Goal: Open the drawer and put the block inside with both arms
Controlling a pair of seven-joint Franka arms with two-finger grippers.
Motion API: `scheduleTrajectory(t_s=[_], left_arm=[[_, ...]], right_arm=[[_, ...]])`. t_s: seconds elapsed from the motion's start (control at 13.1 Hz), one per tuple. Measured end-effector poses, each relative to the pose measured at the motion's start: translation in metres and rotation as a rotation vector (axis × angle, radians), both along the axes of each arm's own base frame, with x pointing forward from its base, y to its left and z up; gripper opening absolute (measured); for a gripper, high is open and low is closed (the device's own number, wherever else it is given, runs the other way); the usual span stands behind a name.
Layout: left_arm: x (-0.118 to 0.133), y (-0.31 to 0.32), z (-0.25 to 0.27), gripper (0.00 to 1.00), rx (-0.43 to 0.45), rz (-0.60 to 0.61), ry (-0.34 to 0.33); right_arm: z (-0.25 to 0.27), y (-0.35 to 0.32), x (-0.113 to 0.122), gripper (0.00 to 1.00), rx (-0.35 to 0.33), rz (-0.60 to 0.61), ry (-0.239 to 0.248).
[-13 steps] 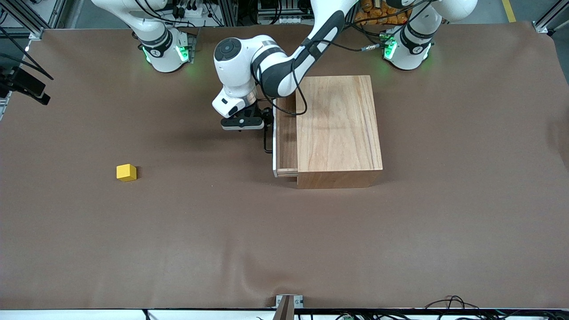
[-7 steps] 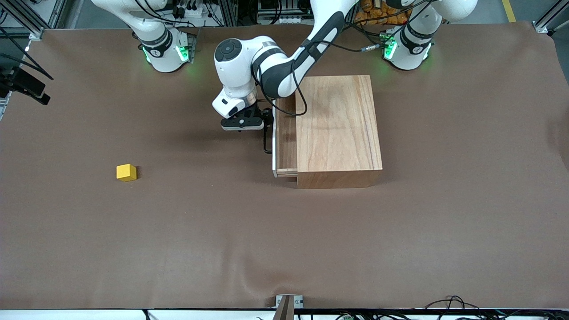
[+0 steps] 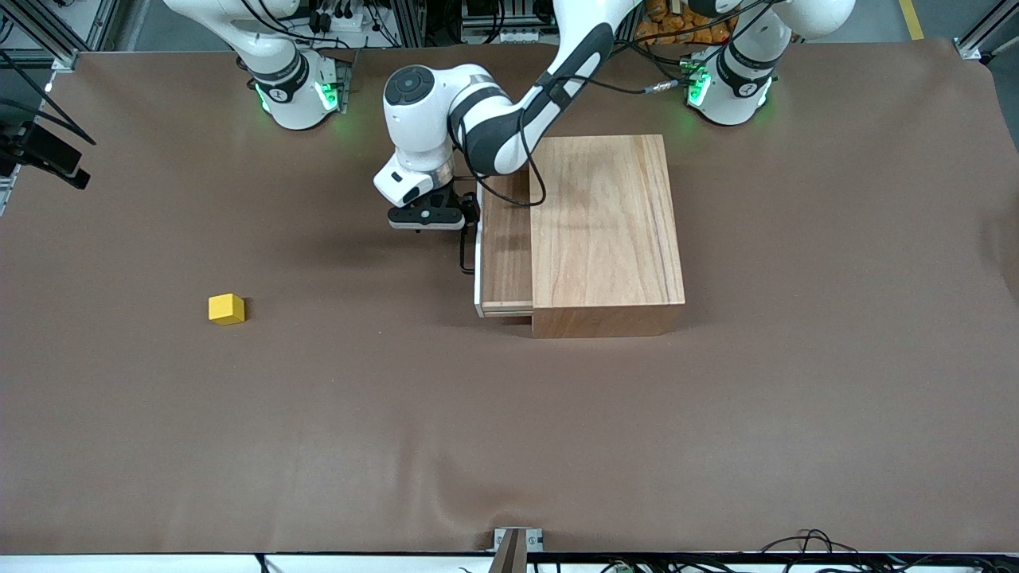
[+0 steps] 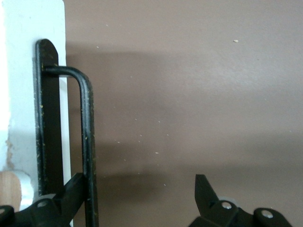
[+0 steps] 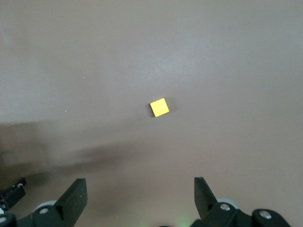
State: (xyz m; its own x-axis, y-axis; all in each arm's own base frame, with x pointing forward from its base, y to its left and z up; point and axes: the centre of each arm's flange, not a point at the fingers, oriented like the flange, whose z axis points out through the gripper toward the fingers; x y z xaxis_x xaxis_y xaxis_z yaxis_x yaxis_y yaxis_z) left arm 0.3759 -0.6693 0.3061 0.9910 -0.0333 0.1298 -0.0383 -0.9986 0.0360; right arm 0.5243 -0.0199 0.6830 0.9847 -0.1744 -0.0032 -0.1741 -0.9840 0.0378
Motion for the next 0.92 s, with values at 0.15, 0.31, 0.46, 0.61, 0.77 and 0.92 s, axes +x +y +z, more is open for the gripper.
scheduleTrajectory(t_s=[0.15, 0.31, 0.46, 0.61, 0.77, 0.92], left_arm=[[-0.004, -0.004, 0.001, 1.00, -0.019, 0.004, 0.001], [-0.007, -0.007, 0.003, 1.00, -0.034, 0.013, 0.002], [-0.009, -0.009, 0.003, 1.00, -0.040, 0.015, 0.005], [-0.009, -0.011, 0.006, 1.00, -0.060, 0.017, 0.004], [-0.010, -0.013, 0.008, 1.00, -0.073, 0.017, 0.003], [-0.010, -0.013, 0.009, 1.00, -0.076, 0.017, 0.002]], right_arm=[[0.000, 0.000, 0.000, 1.00, 0.000, 0.000, 0.000], [0.000, 0.000, 0.000, 1.00, 0.000, 0.000, 0.000], [0.000, 0.000, 0.000, 1.00, 0.000, 0.000, 0.000], [0.000, 0.000, 0.000, 1.00, 0.000, 0.000, 0.000], [0.000, 0.000, 0.000, 1.00, 0.000, 0.000, 0.000], [0.000, 0.000, 0.000, 1.00, 0.000, 0.000, 0.000]])
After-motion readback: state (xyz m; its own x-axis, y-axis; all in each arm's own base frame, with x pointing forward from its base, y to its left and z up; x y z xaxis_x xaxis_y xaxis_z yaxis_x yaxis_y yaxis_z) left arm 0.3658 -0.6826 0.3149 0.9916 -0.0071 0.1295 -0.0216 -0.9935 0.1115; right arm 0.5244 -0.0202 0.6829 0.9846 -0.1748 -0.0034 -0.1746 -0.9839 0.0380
